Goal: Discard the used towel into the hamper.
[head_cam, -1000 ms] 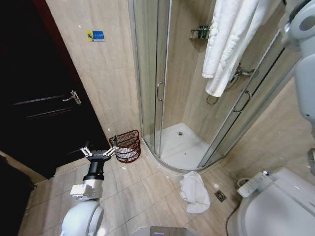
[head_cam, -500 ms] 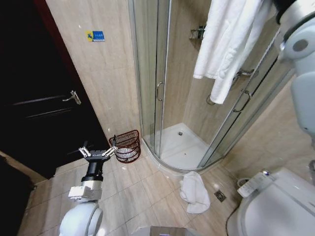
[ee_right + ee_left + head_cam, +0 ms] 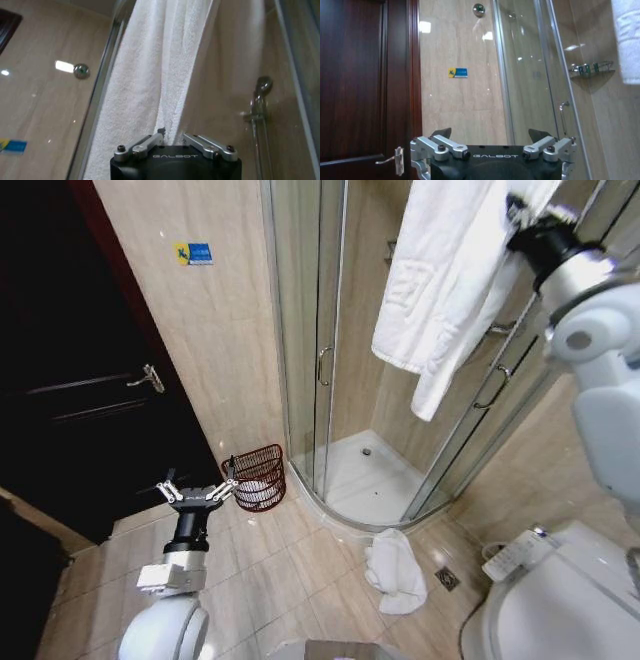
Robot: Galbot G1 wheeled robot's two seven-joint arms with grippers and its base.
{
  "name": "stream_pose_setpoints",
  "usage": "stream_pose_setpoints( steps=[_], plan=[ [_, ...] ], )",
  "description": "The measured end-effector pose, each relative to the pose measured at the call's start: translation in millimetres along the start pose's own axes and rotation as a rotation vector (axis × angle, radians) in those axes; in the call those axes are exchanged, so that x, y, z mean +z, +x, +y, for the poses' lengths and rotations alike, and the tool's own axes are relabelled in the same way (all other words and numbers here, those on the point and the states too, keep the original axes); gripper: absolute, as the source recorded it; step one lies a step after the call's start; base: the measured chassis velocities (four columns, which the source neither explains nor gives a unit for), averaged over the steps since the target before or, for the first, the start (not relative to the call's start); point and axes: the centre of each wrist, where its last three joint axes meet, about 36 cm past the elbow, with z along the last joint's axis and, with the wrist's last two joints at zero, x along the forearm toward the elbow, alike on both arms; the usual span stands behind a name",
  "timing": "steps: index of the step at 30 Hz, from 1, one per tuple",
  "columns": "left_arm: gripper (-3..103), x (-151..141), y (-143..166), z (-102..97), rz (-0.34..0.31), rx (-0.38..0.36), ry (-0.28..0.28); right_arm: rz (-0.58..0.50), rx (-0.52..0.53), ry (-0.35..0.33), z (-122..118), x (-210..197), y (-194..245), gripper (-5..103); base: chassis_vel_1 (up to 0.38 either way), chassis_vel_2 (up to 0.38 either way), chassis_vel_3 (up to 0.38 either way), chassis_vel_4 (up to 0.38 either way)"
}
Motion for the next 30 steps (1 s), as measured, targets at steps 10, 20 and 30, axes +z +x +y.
stream_pose_setpoints(
  steps=[10,20,30],
  plan=[
    [100,1.9,6.4,1.1,-0.004,-0.023,-0.003,0.035,-0.009,-0.033,13.7,21.6,22.4,3,0.0,0.0,0.0,0.0],
    [100,7.6,8.1,-0.5,-0.007,-0.031,-0.004,0.109,0.012,-0.055,13.2,59.1,66.9,3,0.0,0.0,0.0,0.0],
    [100,15.3,13.0,1.4,-0.02,-0.048,-0.009,0.15,0.028,-0.09,29.8,96.4,102.3,3,0.0,0.0,0.0,0.0]
  ],
)
